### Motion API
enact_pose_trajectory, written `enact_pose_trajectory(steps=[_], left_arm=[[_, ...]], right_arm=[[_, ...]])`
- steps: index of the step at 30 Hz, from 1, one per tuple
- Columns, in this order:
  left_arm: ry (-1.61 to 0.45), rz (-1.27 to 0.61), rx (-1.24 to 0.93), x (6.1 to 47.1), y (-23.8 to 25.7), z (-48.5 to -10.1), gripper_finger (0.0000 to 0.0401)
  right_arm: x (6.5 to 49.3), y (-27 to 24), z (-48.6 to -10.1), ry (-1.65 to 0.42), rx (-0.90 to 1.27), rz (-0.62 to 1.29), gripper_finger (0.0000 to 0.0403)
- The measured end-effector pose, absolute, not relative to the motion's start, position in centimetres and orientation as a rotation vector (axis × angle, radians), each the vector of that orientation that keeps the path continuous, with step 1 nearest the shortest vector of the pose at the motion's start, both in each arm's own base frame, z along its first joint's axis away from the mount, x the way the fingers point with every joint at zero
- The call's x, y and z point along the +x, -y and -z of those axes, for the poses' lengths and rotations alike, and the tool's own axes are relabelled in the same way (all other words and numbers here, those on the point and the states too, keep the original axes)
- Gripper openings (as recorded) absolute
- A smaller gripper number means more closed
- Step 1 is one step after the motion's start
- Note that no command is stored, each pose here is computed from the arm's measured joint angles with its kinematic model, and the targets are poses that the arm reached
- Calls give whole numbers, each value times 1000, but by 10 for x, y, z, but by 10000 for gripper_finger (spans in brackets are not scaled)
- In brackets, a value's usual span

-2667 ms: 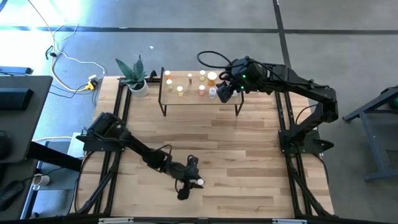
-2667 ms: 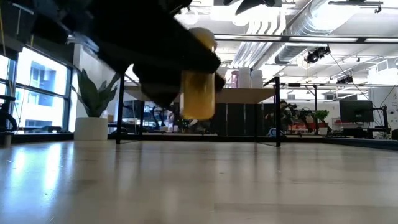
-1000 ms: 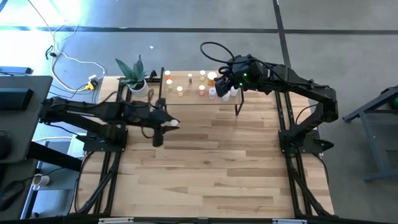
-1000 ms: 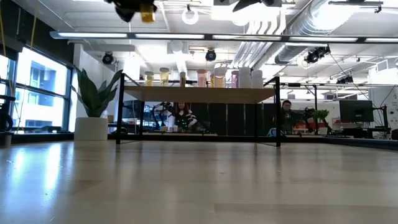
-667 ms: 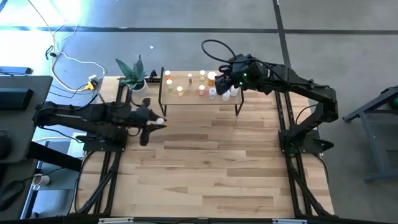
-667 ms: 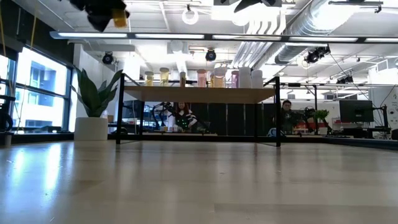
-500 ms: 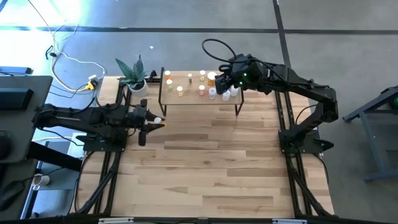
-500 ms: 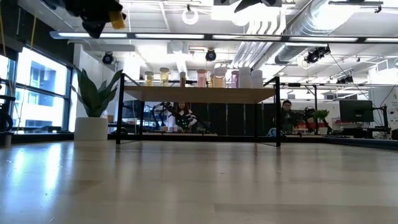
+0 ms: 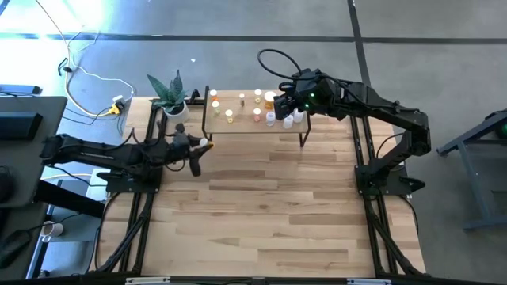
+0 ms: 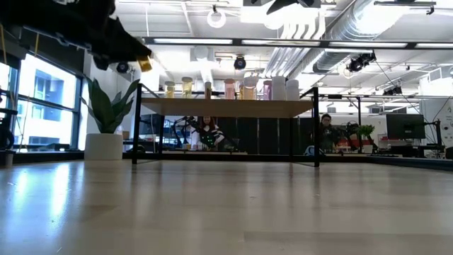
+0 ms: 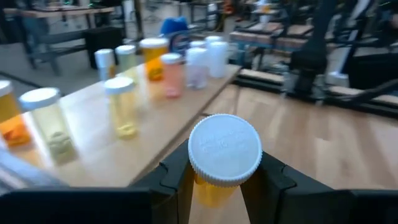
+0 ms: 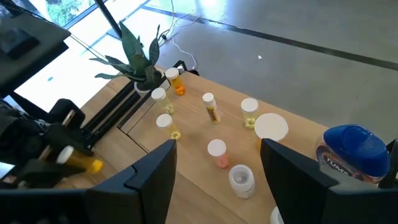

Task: Pick and place medicine bottles onto shelf by color
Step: Put the small orange pill bottle on the shelf

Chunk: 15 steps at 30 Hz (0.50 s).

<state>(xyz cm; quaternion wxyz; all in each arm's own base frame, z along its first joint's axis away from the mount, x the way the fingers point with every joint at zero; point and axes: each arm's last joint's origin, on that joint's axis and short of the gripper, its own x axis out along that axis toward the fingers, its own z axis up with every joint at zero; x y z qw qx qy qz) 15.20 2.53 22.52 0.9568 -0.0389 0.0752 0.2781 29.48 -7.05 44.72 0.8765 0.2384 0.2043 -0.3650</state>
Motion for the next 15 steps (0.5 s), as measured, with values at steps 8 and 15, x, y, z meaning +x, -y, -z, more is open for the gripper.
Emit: enact_pose_trajectory(steps=[8, 15], left_arm=[[-171, -665, -89, 158, -45, -220, 99], [-187, -708, -110, 162, -67, -221, 99]], right_arm=[[295, 71, -447, -433, 480, 758, 224], [295, 71, -447, -436, 469, 758, 224]])
